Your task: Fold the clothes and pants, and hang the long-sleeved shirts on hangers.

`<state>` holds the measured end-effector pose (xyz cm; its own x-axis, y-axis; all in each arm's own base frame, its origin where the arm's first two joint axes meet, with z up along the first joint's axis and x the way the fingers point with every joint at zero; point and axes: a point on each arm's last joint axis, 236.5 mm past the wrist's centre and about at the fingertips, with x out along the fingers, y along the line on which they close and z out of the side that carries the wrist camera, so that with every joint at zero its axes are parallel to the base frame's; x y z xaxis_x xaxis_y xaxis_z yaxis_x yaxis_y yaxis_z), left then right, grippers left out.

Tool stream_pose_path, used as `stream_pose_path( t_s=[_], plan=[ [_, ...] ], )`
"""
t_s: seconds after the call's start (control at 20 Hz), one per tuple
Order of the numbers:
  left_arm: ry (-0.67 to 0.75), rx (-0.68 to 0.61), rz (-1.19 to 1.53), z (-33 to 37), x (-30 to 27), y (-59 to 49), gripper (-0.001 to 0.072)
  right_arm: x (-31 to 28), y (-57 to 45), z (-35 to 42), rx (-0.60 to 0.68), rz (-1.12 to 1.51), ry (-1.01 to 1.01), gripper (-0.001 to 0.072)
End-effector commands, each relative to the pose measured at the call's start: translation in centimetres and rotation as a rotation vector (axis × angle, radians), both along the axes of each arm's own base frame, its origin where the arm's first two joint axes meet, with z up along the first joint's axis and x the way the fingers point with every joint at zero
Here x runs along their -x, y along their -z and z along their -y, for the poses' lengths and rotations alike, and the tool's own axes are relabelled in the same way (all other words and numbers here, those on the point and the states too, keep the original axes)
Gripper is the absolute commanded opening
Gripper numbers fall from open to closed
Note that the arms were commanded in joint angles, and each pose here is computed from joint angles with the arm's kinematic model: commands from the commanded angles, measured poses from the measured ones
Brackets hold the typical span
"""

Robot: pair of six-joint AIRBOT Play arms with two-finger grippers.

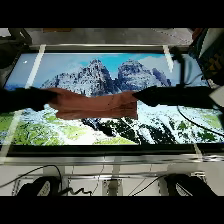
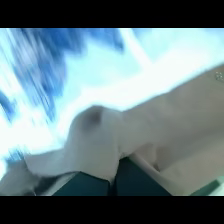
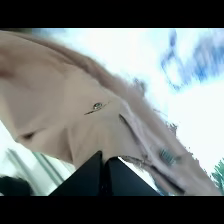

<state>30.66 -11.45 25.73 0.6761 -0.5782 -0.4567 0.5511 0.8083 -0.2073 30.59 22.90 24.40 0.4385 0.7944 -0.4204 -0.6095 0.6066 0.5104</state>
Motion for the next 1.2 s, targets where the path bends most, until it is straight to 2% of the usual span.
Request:
stream_pose_path(
  t_s=[0.0,0.1,0.2,0.35,0.55,0.75,0.85,0.95,1.15],
  plan=[
    [-0.102,0.037,0.442,-0.1,6.0,-12.1,0.0006,4.7,-6.8,0.9,-0.140,0.043,0.070,0.0016],
    [-0.116,0.051,0.490,0.1,8.2,-13.4,0.0005,5.7,-7.2,1.2,-0.185,-0.027,0.109,0.0016],
    [-0.136,0.125,0.412,0.2,8.3,-12.5,0.0004,5.2,-5.7,1.6,-0.187,-0.098,0.153,0.0016],
    [-0.185,0.221,0.149,-0.3,4.6,-4.8,0.0005,2.4,0.6,2.3,-0.151,-0.272,0.260,0.0016],
    [-0.282,0.425,-0.223,0.3,-2.5,10.1,0.0005,-4.7,10.2,3.9,-0.221,-0.446,0.511,0.0016],
    [-0.346,0.442,-0.383,3.1,-7.8,19.9,0.0005,-12.8,17.2,6.7,-0.254,-0.444,0.750,0.0016],
    [-0.293,0.436,-0.462,5.6,-8.4,22.0,0.0005,-13.9,20.2,7.3,-0.207,-0.477,0.776,0.0016],
    [-0.186,0.427,-0.562,7.8,-6.6,23.0,0.0005,-12.6,22.6,8.0,-0.111,-0.553,0.738,0.0016],
    [-0.023,0.209,-0.725,7.8,-0.7,26.5,0.0004,-6.0,26.2,10.9,0.259,-0.654,0.484,0.0016]
  ],
)
